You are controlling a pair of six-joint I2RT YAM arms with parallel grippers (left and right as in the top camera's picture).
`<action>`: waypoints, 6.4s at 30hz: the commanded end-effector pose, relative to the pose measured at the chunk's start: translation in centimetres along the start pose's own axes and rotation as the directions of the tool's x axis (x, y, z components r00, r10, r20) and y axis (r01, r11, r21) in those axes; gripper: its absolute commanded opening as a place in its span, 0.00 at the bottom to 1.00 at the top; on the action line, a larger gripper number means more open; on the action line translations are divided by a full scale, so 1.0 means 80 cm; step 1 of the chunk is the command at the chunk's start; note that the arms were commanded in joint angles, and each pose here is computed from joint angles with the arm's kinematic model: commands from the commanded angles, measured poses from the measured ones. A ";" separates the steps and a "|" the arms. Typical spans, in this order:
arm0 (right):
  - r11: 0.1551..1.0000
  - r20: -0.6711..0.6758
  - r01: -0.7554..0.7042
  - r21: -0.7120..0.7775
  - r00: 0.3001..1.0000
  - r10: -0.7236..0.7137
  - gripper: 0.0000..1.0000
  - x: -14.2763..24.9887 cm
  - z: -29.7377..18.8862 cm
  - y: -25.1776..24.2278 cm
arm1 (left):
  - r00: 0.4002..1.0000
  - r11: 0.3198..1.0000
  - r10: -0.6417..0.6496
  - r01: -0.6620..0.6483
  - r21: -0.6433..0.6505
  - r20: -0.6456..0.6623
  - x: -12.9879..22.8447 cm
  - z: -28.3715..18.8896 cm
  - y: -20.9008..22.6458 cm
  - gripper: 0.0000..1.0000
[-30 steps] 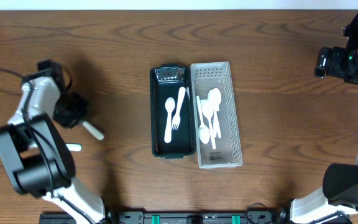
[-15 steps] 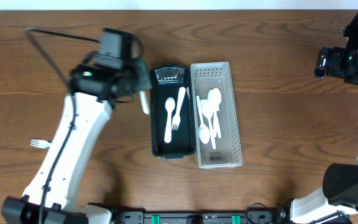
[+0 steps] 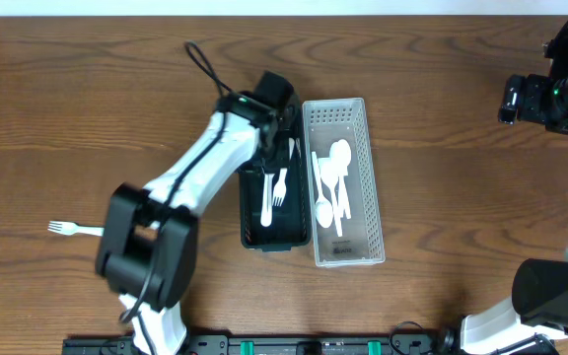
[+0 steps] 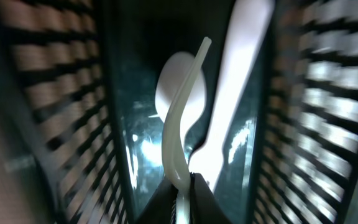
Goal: Pack container
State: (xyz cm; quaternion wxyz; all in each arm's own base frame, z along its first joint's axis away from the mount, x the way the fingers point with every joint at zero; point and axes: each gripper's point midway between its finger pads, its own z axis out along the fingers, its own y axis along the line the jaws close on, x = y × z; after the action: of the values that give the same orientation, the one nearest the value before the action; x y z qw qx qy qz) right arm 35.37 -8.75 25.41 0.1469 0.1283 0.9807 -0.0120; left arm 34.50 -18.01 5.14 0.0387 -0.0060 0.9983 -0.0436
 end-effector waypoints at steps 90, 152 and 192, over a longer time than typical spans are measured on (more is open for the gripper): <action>1.000 -0.042 -0.010 -0.003 0.999 0.010 0.93 0.013 -0.002 0.000 | 0.145 0.134 -0.989 0.956 -0.259 0.023 0.150 0.081 0.460 0.34; 1.000 0.048 -0.002 -0.007 0.999 0.002 0.94 -0.015 -0.001 0.003 | 0.945 0.947 0.303 -0.313 0.072 0.125 0.005 -0.023 -0.005 0.50; 0.900 0.818 0.402 0.169 0.452 -0.356 0.99 -0.177 -0.136 0.165 | 0.364 0.976 0.074 0.167 -0.143 0.928 -0.129 -0.360 0.232 0.98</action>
State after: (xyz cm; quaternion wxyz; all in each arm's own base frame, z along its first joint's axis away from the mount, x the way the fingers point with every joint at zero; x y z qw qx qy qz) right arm 51.99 3.69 37.46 0.5663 -0.1229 0.8140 -0.0402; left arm 44.38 3.57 31.56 0.5681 -0.0750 0.8154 0.0822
